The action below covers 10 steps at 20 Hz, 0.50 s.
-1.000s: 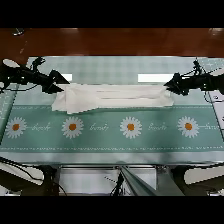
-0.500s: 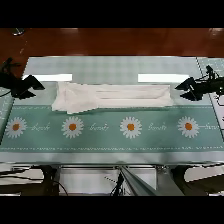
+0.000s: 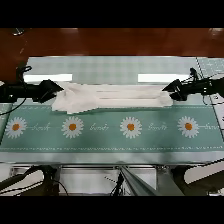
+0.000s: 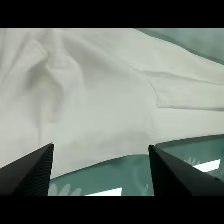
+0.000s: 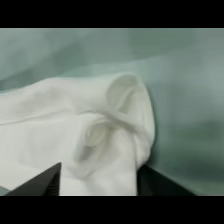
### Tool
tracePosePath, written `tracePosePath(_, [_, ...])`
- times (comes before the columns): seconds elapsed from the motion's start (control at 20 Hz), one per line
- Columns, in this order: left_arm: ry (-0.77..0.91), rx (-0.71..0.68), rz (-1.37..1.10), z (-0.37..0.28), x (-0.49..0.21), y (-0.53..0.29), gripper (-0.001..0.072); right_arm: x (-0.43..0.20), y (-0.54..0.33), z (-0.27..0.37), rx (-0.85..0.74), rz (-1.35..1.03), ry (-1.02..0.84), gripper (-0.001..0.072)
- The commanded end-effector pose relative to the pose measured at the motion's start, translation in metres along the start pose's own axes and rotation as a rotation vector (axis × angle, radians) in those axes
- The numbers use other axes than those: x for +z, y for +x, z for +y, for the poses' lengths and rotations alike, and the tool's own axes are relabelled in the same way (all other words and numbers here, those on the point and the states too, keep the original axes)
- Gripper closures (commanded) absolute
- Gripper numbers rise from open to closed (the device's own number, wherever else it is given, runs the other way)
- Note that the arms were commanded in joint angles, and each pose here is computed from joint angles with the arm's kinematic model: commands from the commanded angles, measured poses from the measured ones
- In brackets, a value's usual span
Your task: Fold the shirts.
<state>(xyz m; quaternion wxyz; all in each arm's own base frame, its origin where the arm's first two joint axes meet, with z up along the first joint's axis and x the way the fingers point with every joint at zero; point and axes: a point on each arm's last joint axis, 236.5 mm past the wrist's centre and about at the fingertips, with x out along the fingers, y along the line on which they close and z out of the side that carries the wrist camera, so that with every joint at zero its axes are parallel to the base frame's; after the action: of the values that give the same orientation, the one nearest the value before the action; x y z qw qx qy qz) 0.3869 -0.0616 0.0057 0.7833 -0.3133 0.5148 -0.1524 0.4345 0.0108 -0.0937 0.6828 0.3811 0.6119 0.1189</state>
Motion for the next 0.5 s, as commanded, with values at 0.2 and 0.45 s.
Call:
tracePosePath(0.2, [0.144, -0.052, 0.035, -0.038, -0.018, 0.021, 0.0687, -0.023, -0.023, 0.041, -0.001, 0.037, -0.054, 0.0678])
tracePosePath(0.45, [0.212, -0.075, 0.055, -0.059, -0.023, 0.025, 0.0689, -0.052, -0.11, 0.075, -0.173, -0.085, -0.253, 0.0678])
